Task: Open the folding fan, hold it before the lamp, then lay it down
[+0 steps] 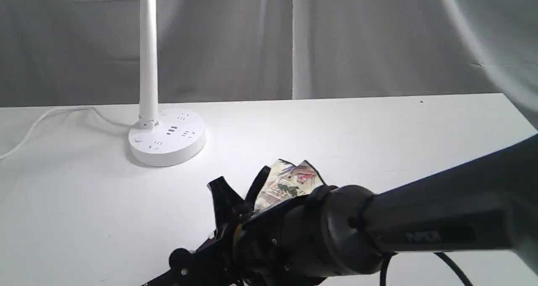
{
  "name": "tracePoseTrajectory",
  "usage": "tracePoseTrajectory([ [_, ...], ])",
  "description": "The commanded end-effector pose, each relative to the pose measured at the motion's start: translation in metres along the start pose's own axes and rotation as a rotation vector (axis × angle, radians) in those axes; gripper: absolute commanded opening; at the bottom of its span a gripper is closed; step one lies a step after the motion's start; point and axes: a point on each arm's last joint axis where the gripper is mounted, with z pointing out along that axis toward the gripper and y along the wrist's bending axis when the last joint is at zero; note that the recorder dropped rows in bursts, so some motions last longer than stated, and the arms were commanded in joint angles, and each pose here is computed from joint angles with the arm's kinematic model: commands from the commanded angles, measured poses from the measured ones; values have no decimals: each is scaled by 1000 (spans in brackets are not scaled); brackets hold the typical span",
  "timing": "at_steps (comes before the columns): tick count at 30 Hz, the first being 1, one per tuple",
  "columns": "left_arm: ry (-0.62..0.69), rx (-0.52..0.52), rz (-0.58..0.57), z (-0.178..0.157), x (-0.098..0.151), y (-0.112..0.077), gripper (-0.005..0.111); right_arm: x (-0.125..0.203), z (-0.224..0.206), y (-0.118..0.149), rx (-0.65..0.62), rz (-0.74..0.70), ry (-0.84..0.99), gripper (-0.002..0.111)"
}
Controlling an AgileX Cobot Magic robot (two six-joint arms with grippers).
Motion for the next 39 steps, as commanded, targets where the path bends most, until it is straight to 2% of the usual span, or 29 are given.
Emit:
tracePoseTrajectory([
  [1, -7, 0, -10, 0, 0, 0, 0, 1, 6, 15, -45, 68, 0, 0],
  [6, -7, 0, -10, 0, 0, 0, 0, 1, 5, 15, -44, 150, 12, 0],
  [8, -8, -1, -6, 0, 0, 0, 0, 5, 5, 16, -51, 231, 63, 4],
  [11, -12, 0, -4, 0, 0, 0, 0, 13, 4, 18, -55, 338, 154, 21],
  [16, -34, 4, -7, 0, -2, -1, 0, 19, -3, 18, -60, 484, 234, 59],
  [20, -36, 10, -37, 0, -2, -1, 0, 20, -13, 15, -81, 617, 238, 78],
  [22, -59, 22, -77, 0, -4, -2, 0, 23, -20, 13, -92, 684, 271, 80],
  [27, -179, 68, -317, -2, -16, -4, 0, 30, -38, 10, -104, 796, 356, 80],
  [28, -203, 70, -335, -2, -18, -3, 0, 30, -41, 9, -110, 824, 350, 80],
  [33, -289, 72, -337, -4, -25, -2, 0, 37, -51, 2, -66, 1072, 361, 80],
  [39, -346, 73, -338, -6, -30, -1, 0, 81, -68, -15, 71, 1366, 410, 80],
])
